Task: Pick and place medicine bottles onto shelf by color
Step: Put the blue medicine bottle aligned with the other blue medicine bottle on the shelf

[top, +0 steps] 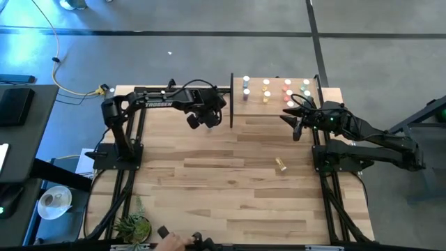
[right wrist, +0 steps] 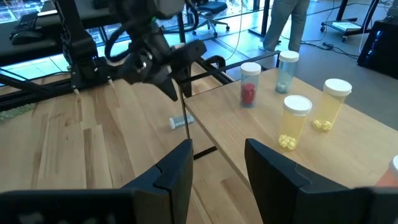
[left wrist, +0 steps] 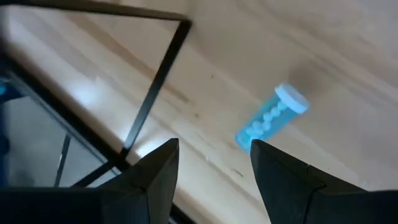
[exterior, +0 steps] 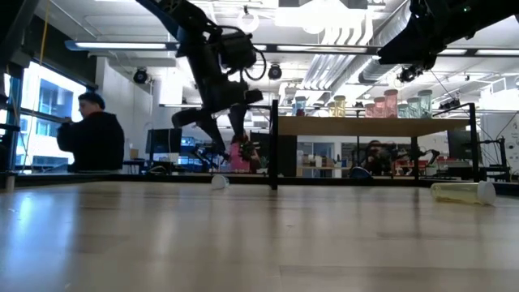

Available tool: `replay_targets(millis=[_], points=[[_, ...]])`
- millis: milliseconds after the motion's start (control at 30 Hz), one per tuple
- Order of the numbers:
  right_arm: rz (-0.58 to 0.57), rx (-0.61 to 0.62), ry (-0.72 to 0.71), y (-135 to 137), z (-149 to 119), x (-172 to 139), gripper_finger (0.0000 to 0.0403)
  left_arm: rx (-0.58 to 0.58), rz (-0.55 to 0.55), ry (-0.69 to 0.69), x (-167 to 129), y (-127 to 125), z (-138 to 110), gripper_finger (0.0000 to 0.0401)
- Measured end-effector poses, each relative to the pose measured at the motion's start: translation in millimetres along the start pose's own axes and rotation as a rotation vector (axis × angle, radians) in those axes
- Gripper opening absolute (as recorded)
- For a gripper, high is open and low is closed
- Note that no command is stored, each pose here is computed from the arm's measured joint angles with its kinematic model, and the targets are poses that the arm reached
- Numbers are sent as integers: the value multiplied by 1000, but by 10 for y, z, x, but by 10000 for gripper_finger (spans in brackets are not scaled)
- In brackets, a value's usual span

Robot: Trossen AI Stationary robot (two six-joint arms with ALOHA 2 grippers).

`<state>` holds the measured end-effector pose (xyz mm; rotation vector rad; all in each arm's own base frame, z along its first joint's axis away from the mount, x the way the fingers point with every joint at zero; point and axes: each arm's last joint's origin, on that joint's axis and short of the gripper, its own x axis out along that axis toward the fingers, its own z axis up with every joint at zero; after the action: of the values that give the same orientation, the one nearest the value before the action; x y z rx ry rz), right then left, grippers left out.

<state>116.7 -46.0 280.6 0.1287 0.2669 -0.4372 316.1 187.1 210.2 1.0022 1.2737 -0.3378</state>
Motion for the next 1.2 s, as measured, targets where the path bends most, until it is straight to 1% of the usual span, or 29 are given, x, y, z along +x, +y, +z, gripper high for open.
replay_targets(millis=[233,400,633,800,1000,1100,1200], points=[[0,0,0,0,0,0,138,108,-63,32,214,-52,54,188],[0,0,0,0,0,0,138,128,-88,55,289,-76,66,188],[0,0,0,0,0,0,138,154,-105,67,285,-92,61,188],[1,0,0,1,0,-1,138,221,-181,111,417,-163,54,188],[1,0,0,1,0,0,138,227,-149,122,518,-134,66,188],[1,0,0,0,0,0,138,268,-160,127,530,-139,65,188],[1,0,0,0,0,0,138,290,-188,146,608,-170,62,188]])
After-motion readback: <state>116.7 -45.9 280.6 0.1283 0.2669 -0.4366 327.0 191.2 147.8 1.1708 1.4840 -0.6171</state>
